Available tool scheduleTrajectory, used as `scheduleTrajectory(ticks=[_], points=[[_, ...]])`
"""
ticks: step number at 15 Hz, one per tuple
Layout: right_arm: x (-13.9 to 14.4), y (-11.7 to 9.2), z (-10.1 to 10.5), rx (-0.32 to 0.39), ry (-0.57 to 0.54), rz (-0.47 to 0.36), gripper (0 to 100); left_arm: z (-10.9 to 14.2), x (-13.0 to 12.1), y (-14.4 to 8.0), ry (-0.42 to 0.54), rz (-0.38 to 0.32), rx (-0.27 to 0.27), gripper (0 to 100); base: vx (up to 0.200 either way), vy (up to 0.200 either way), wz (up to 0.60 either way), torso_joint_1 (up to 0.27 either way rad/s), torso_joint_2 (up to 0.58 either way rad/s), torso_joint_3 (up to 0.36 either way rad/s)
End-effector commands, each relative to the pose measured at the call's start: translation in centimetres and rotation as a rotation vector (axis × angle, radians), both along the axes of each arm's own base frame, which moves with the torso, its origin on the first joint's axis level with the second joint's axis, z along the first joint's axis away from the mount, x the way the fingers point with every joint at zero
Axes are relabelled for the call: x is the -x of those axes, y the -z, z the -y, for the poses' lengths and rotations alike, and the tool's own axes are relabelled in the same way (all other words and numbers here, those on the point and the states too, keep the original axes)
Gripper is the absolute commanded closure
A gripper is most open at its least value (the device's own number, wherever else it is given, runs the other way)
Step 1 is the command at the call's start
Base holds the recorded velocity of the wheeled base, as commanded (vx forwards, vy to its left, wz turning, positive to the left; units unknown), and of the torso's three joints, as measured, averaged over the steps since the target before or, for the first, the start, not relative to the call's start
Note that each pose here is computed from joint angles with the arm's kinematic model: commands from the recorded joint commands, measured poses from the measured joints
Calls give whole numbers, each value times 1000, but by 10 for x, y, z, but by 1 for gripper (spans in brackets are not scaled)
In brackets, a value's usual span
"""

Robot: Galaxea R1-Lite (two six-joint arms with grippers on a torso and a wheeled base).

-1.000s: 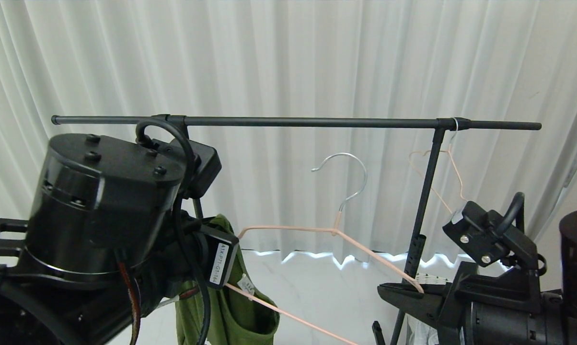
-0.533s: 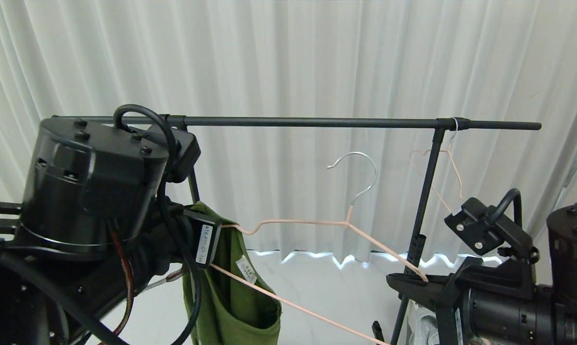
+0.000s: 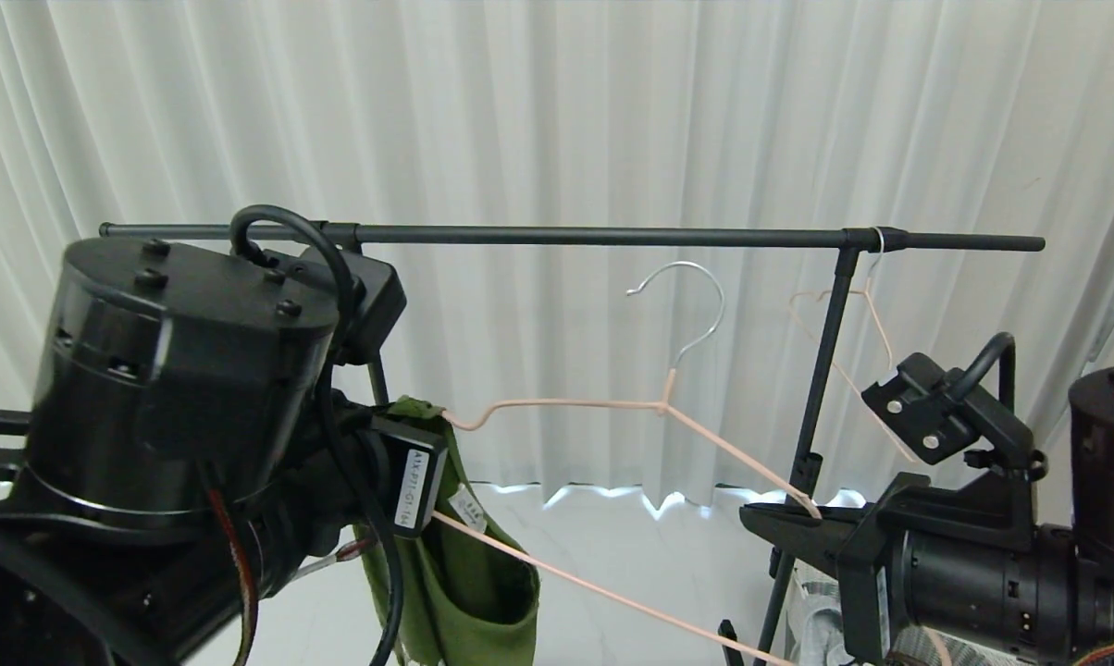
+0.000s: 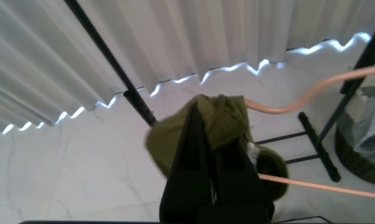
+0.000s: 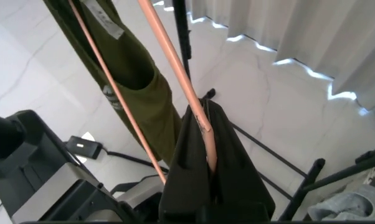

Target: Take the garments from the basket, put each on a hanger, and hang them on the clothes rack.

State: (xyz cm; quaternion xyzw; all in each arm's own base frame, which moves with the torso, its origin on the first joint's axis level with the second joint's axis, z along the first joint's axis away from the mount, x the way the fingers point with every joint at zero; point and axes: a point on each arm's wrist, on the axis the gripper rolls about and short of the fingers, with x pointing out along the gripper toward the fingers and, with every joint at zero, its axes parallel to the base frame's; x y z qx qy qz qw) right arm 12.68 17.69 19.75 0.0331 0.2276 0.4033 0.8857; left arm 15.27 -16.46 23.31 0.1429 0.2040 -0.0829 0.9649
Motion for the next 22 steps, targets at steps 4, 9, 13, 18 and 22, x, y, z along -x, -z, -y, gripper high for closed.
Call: scheduleTrajectory(ticks=[4,9,13,18,22], points=[[-3,7,-26,22,-49,-21,100,13,8,0,52,-4,23,100,0,0,0,0,0,0],[0,16,-55,2,-102,-43,100,20,5,-9,50,10,63,100,0,0,0,0,0,0],[4,21,-68,-1,-131,-54,100,22,6,-13,58,16,81,100,0,0,0,0,0,0],[9,24,-72,0,-146,-74,100,30,16,-15,101,15,115,100,0,0,0,0,0,0],[10,16,-66,-27,-113,-55,100,28,19,-10,105,4,99,100,0,0,0,0,0,0]])
